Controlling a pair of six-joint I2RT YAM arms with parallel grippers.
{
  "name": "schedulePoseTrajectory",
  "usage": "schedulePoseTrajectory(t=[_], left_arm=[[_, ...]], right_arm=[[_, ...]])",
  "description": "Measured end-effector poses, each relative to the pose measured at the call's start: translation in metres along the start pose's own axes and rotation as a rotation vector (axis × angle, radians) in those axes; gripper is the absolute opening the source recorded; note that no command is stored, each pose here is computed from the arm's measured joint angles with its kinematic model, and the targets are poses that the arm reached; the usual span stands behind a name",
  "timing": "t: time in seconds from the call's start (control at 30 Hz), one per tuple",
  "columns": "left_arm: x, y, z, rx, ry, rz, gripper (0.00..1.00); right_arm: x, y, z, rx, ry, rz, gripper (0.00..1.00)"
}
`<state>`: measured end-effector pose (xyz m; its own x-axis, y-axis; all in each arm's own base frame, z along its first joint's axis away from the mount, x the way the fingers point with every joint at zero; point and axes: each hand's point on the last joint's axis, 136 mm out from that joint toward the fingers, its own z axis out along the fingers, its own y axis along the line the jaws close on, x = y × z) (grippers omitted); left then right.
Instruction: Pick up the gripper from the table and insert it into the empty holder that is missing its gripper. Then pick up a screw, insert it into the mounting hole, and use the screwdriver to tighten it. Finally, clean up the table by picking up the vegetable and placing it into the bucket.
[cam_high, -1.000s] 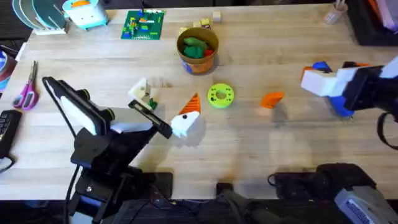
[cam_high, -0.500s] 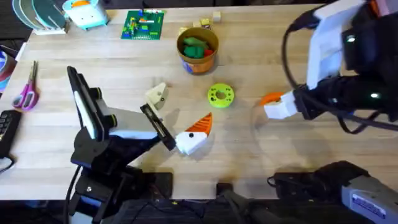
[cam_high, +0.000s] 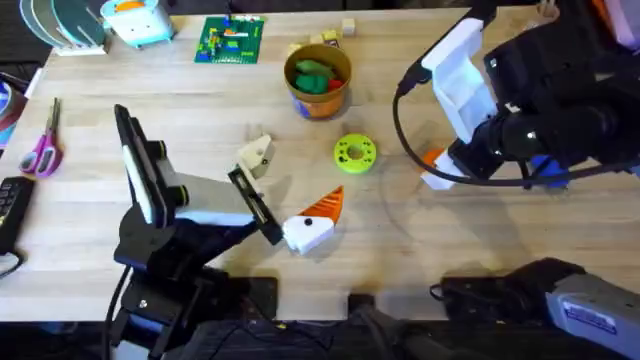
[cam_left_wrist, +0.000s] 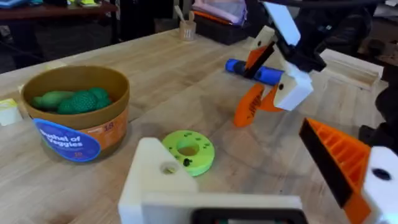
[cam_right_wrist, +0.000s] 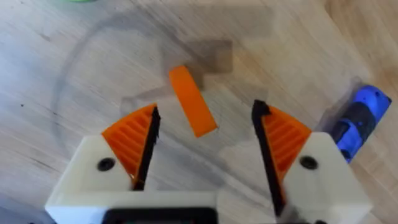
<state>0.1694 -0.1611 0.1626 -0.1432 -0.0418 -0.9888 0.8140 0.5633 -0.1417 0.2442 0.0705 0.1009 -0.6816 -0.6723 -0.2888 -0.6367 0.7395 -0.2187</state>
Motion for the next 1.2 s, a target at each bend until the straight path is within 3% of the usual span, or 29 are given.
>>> schedulePoseTrajectory(t=[0.1, 0.57, 0.77, 0.87, 1.07, 1.2], left_arm=[[0.0, -0.0001, 0.0, 0.0, 0.0, 0.0, 0.993], [0.0001, -0.0003, 0.0, 0.002, 0.0, 0.0, 0.993], [0.0, -0.0004, 0.0, 0.002, 0.0, 0.0, 0.993], [0.0, -0.0004, 0.0, 0.002, 0.0, 0.0, 0.992], [0.0, -0.0005, 0.0, 0.003, 0.0, 0.0, 0.993], [0.0001, -0.0004, 0.0, 0.003, 0.001, 0.0, 0.993]], right_arm=[[-0.0026, -0.0022, -0.0003, 0.01, -0.009, -0.014, 0.76], [0.0031, 0.0005, 0.004, -0.006, 0.028, -0.033, 0.667], [0.0031, 0.0005, 0.004, -0.006, 0.028, -0.033, 0.583], [0.0031, 0.0005, 0.004, -0.006, 0.028, -0.035, 0.466], [0.0024, 0.0003, 0.0033, -0.005, 0.026, -0.037, 0.027], [0.0021, 0.0002, 0.0031, -0.005, 0.025, -0.032, 0.013]])
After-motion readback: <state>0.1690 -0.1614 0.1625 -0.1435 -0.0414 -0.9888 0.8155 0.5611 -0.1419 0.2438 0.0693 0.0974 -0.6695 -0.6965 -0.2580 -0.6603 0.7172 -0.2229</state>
